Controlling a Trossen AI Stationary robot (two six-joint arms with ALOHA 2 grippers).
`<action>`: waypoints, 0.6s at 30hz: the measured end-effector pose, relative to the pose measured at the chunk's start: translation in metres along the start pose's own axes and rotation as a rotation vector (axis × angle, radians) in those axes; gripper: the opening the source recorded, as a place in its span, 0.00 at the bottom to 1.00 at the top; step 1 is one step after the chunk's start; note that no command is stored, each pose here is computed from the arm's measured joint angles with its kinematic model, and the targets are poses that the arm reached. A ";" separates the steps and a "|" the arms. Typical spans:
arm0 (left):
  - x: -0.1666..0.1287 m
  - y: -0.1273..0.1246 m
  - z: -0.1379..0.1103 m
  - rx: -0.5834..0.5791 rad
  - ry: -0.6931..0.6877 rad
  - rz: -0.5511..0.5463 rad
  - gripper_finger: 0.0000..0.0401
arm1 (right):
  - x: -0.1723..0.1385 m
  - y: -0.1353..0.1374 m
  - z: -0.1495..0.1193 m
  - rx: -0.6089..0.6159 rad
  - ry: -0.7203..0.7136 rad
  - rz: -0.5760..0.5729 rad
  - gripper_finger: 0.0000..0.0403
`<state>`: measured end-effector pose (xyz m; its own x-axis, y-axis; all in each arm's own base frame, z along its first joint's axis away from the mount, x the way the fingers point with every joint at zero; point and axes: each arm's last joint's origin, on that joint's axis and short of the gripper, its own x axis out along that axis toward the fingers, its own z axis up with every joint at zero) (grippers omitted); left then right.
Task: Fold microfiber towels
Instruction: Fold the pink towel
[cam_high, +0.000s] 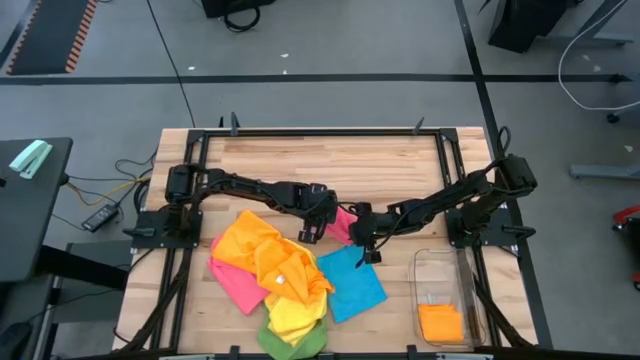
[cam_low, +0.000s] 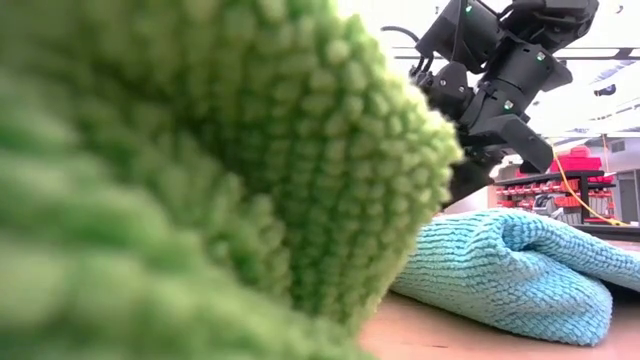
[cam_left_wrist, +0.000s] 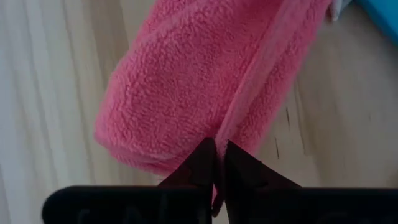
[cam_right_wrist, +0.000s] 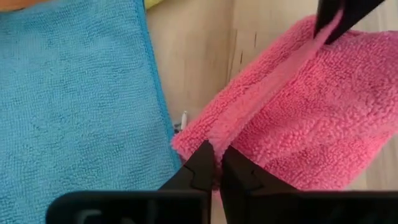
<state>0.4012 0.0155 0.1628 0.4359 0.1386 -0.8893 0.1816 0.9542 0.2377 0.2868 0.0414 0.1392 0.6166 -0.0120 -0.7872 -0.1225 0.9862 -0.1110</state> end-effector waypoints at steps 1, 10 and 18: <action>0.001 0.000 0.001 0.000 -0.010 0.003 0.07 | 0.000 0.000 0.000 0.004 0.001 0.005 0.09; 0.003 -0.001 -0.001 0.002 0.008 -0.003 0.16 | 0.000 0.002 -0.001 0.044 0.006 0.061 0.32; -0.007 -0.006 -0.002 0.020 0.034 -0.017 0.21 | 0.000 0.003 -0.001 0.077 0.016 0.108 0.42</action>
<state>0.3954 0.0095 0.1672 0.4027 0.1318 -0.9058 0.2061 0.9511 0.2300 0.2851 0.0443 0.1383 0.5908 0.0926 -0.8015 -0.1267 0.9917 0.0212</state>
